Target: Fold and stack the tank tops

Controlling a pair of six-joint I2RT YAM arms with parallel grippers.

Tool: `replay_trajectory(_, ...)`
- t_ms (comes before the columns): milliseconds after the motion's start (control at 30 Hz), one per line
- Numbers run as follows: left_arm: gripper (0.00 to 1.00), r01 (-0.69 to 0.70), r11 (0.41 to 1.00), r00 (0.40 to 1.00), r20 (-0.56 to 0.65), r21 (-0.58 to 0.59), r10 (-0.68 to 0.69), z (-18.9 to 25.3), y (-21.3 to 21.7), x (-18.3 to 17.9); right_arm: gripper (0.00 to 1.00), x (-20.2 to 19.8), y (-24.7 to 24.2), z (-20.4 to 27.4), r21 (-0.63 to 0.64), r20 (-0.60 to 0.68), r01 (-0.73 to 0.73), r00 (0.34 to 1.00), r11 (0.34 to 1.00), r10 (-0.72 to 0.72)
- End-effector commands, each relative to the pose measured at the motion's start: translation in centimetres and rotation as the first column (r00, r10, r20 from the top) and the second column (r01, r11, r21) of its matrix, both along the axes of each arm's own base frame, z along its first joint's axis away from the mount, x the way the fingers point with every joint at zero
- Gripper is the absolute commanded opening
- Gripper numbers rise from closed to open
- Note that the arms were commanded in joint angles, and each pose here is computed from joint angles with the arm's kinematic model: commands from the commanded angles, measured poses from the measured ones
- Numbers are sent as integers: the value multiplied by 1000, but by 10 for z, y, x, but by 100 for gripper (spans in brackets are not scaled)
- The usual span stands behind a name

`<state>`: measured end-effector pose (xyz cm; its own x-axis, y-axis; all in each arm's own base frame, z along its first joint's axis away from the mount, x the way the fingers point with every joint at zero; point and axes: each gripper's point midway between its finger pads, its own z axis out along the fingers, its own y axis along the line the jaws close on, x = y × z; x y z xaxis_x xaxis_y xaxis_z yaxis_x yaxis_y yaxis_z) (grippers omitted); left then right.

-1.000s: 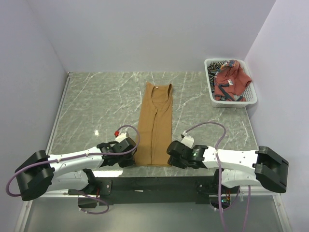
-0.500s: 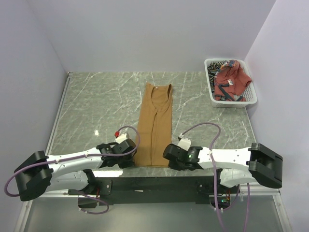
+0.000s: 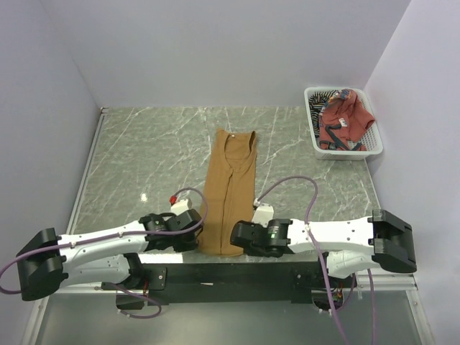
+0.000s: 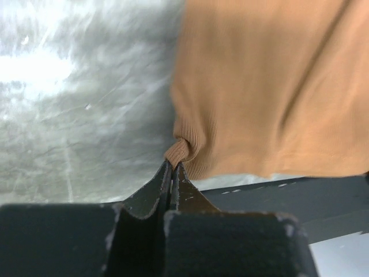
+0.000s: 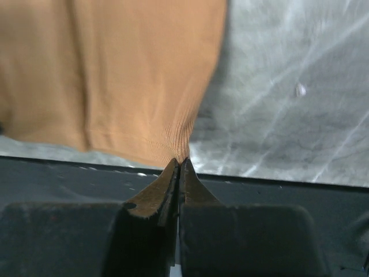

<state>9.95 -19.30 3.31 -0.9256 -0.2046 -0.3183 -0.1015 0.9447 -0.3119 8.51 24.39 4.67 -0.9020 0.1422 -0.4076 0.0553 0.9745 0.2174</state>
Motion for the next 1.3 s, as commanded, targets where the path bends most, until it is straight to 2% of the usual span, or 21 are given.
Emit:
replay_trajectory(0, 0, -20, 1000, 996, 83, 10, 19, 21, -12, 23, 0, 28, -3, 22, -33, 101, 20, 995, 999, -16)
replay_trajectory(233, 0, -58, 998, 983, 178, 12, 55, 51, -30, 84, 0, 84, -6, 42, 12, 173, 68, 982, 998, -70)
replay_trajectory(400, 1, -111, 994, 964, 239, -17, 112, 67, -31, 145, 0, 125, -12, 50, -8, 229, 74, 971, 997, -70)
replay_trajectory(667, 1, -147, 989, 952, 274, 26, 135, 66, -32, 232, 0, 200, -20, 54, -7, 281, 123, 953, 992, -116)
replay_trajectory(800, 1, -158, 987, 946, 289, 4, 150, 78, -42, 271, 0, 232, -17, 57, -3, 294, 116, 949, 993, -110)
replay_trajectory(1000, 0, -153, 988, 941, 308, 13, 141, 83, -51, 311, 0, 271, -21, 61, 12, 308, 128, 943, 992, -125)
replay_trajectory(1267, 1, -146, 989, 943, 304, 19, 133, 74, -52, 341, 0, 305, -24, 46, 8, 281, 144, 949, 990, -140)
